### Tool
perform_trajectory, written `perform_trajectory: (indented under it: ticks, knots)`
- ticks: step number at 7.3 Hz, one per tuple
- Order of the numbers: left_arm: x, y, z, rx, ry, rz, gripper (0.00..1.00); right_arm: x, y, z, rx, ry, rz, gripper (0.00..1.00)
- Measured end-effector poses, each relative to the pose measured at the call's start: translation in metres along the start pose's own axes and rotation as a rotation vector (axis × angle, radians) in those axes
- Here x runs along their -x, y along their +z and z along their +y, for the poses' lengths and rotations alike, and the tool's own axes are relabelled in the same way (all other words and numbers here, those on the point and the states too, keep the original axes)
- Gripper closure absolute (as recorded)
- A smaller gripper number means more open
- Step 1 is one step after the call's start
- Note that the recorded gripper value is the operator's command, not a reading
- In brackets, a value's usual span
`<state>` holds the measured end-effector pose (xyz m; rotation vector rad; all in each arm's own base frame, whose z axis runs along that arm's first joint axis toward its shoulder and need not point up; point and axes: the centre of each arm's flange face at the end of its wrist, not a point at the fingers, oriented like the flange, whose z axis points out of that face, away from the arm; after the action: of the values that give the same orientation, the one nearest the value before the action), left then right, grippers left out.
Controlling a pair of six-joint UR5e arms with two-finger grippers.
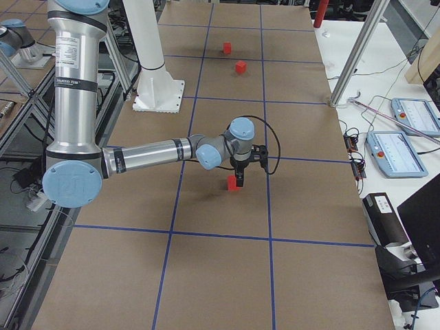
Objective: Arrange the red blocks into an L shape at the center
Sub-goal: 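Move the right gripper down over the red cube on its side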
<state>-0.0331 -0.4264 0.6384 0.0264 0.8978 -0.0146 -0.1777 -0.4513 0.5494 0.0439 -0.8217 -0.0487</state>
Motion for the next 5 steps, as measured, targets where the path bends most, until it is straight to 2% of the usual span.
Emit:
perform_trajectory:
  ticks: [2, 5]
  knots:
    - [-0.001, -0.001, -0.001, -0.003, 0.001, 0.0, 0.0, 0.009, 0.017, 0.009, 0.018, -0.026, 0.014, 0.09]
    - [-0.002, -0.004, 0.0, -0.01, 0.005, 0.0, 0.0, 0.001, 0.043, 0.005, 0.045, -0.167, 0.054, 0.08]
